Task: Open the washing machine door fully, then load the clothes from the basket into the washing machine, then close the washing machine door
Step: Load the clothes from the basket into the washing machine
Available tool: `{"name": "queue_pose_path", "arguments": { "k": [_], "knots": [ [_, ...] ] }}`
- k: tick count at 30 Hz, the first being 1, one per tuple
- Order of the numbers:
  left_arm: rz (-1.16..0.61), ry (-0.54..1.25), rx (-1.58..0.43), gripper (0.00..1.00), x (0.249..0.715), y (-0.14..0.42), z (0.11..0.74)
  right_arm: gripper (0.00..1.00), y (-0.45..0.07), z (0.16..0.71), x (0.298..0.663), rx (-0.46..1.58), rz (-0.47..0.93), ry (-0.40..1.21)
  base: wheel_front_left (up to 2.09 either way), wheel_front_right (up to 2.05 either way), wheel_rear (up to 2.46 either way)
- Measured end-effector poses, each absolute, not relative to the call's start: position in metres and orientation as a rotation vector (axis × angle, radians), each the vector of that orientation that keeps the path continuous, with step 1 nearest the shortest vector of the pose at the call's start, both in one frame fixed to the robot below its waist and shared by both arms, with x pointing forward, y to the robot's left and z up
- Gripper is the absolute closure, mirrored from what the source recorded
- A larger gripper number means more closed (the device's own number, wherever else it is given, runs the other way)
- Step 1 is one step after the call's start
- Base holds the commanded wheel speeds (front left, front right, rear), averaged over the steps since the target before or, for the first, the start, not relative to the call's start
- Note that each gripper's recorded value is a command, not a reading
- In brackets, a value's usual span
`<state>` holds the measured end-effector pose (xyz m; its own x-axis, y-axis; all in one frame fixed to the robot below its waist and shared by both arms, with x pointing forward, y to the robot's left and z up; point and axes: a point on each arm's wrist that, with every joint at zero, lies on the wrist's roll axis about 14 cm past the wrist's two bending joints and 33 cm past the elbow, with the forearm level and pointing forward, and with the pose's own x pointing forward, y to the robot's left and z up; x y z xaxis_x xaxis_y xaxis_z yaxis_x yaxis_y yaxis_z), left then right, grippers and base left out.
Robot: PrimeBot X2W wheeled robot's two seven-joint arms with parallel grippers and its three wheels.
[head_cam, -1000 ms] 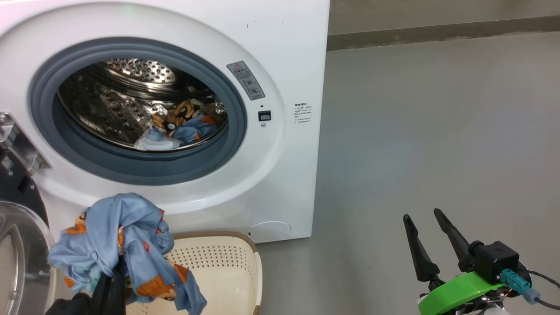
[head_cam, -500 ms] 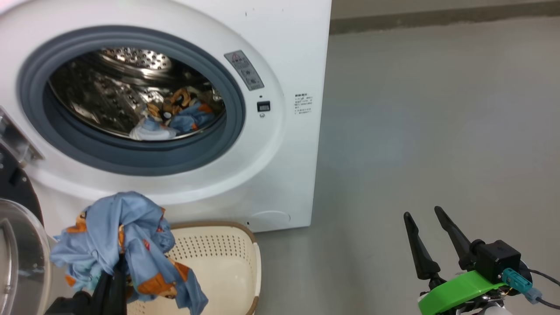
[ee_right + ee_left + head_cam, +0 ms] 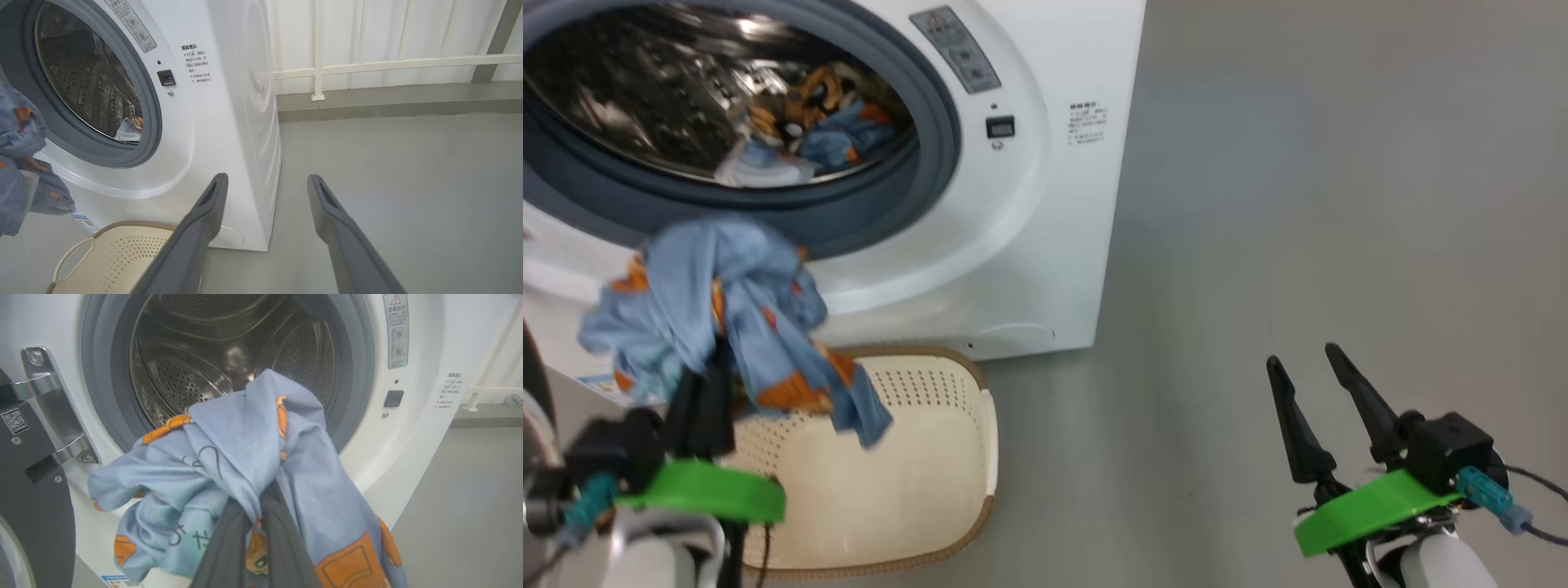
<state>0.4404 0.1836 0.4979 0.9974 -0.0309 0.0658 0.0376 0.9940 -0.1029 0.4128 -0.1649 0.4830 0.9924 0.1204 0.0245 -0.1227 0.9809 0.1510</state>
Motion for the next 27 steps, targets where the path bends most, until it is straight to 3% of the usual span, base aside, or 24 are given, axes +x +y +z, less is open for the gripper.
{"name": "queue_pose_path", "arguments": {
  "k": [17,27],
  "knots": [
    [-0.128,-0.116,-0.045,1.0,0.569,0.161,0.513,0.0,-0.188,0.454,0.43,0.147,0.05,0.051,0.0,0.0,0.0],
    [-0.144,-0.029,-0.039,1.0,0.637,0.152,0.477,0.0,-0.2,0.419,0.435,0.159,0.0,0.133,0.0,0.0,0.0]
  ]
}}
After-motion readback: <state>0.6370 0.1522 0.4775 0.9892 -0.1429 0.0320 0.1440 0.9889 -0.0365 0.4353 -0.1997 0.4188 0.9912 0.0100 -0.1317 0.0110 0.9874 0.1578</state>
